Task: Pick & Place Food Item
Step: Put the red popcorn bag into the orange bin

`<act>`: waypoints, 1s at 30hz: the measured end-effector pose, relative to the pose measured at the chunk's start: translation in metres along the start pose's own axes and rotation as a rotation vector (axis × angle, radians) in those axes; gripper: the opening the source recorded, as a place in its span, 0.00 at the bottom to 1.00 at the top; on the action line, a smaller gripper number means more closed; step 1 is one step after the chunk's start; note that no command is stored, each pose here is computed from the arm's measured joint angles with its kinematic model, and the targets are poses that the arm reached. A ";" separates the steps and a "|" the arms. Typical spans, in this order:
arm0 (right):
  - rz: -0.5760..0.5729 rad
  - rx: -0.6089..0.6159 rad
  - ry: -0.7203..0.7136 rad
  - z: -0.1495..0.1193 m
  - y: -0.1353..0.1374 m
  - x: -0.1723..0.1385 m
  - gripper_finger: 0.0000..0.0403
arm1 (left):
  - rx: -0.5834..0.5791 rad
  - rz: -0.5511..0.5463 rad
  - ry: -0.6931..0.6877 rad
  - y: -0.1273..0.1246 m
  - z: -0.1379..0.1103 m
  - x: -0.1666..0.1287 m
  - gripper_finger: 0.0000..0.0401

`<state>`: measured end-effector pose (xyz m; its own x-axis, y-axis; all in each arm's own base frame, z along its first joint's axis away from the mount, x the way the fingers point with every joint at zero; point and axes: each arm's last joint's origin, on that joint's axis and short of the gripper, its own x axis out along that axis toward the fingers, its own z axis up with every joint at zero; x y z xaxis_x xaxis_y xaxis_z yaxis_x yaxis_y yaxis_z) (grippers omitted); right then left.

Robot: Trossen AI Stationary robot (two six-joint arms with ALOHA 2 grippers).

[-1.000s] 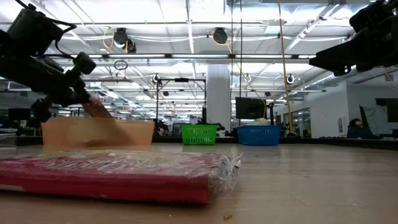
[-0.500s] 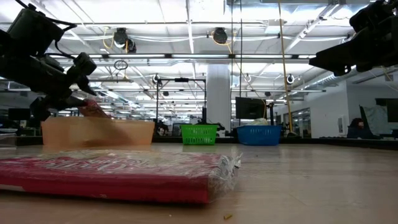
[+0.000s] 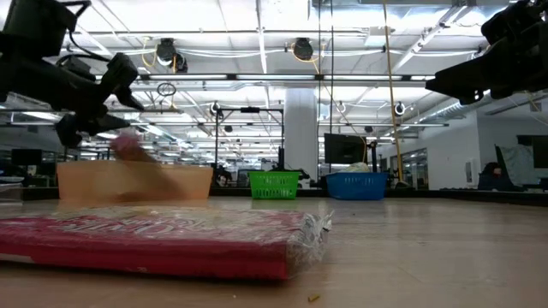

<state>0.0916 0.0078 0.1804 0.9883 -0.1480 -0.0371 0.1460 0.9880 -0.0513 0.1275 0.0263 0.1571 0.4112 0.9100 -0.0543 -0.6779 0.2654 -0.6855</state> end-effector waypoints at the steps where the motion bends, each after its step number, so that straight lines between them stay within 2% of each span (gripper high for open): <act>1: 0.000 0.000 0.000 0.000 0.000 0.000 0.46 | 0.005 -0.012 -0.001 -0.002 0.001 0.000 0.52; 12: 0.000 0.000 0.000 0.000 0.000 0.000 0.46 | 0.016 -0.107 0.038 -0.009 0.004 0.000 0.52; 22: 0.000 0.000 0.000 0.000 0.000 0.000 0.46 | -0.013 -0.487 0.136 -0.030 0.015 -0.005 0.52; 30: 0.000 0.000 0.000 0.000 0.000 0.000 0.46 | 0.014 -0.724 0.254 -0.036 0.014 -0.010 0.52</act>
<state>0.0916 0.0078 0.1804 0.9883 -0.1480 -0.0372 0.1460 0.9879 -0.0514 0.1395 0.0117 0.1922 0.8820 0.4065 0.2384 -0.1929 0.7730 -0.6044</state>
